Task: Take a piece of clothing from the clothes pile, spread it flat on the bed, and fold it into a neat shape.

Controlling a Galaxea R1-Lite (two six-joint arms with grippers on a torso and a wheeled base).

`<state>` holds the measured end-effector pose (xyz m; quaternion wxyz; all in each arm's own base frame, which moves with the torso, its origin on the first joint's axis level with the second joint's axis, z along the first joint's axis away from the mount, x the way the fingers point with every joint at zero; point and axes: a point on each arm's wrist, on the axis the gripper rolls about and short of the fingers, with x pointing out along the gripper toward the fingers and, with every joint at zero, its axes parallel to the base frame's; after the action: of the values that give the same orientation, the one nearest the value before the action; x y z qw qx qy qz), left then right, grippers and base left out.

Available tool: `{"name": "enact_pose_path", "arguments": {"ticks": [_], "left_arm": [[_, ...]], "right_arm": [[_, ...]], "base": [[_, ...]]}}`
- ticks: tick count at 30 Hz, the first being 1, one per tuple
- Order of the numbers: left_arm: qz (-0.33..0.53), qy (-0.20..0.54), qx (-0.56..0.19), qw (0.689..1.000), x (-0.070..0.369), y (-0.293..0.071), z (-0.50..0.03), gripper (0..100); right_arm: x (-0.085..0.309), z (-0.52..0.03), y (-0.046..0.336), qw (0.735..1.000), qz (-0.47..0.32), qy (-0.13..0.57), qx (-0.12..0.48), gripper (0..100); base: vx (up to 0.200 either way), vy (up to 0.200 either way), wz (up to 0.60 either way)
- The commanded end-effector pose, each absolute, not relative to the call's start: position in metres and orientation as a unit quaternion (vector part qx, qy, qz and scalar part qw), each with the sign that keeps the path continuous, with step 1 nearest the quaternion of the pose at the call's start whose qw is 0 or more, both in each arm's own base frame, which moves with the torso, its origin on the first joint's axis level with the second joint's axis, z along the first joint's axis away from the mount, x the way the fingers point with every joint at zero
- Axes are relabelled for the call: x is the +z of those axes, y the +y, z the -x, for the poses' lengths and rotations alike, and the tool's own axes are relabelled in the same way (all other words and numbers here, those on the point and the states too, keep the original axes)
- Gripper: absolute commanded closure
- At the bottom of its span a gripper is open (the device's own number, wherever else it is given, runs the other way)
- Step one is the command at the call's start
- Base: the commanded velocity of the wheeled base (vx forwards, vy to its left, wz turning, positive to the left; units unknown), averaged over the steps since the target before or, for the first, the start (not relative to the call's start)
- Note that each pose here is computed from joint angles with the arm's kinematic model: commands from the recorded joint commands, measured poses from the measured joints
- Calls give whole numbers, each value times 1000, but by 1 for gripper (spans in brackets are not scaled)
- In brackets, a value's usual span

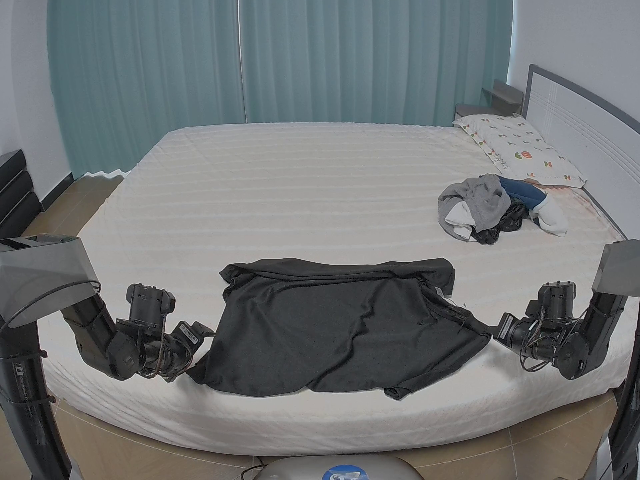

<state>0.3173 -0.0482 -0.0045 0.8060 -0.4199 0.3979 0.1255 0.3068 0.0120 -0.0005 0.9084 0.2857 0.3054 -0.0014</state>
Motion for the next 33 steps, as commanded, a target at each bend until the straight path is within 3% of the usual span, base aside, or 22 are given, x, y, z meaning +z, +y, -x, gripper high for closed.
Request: {"name": "enact_pose_path", "arguments": {"ticks": [1, 6, 7, 26, 27, 33], "left_arm": [[418, 401, 127, 805, -6, -48, -316, 0], [416, 403, 129, 805, -6, -47, -314, 0], [416, 403, 129, 805, -6, -47, -314, 0], [371, 420, 125, 819, -18, -59, -311, 0], [364, 420, 126, 822, -20, -63, -311, 100], [348, 416, 135, 829, -22, -67, -310, 100]], "right_arm": [[0, -310, 5, 907, -289, 306, -13, 100], [-1, -322, -9, 904, -301, 304, -25, 100], [-4, -324, -11, 902, -304, 305, -25, 0], [-1, -309, 7, 895, -302, 329, 10, 0], [-1, -305, 8, 894, -299, 335, 13, 0], [-2, -287, 22, 883, -288, 368, 46, 0]], "base": [[0, 0, 0], [0, 0, 0], [0, 0, 0], [0, 0, 0], [0, 0, 0], [0, 0, 0]]}}
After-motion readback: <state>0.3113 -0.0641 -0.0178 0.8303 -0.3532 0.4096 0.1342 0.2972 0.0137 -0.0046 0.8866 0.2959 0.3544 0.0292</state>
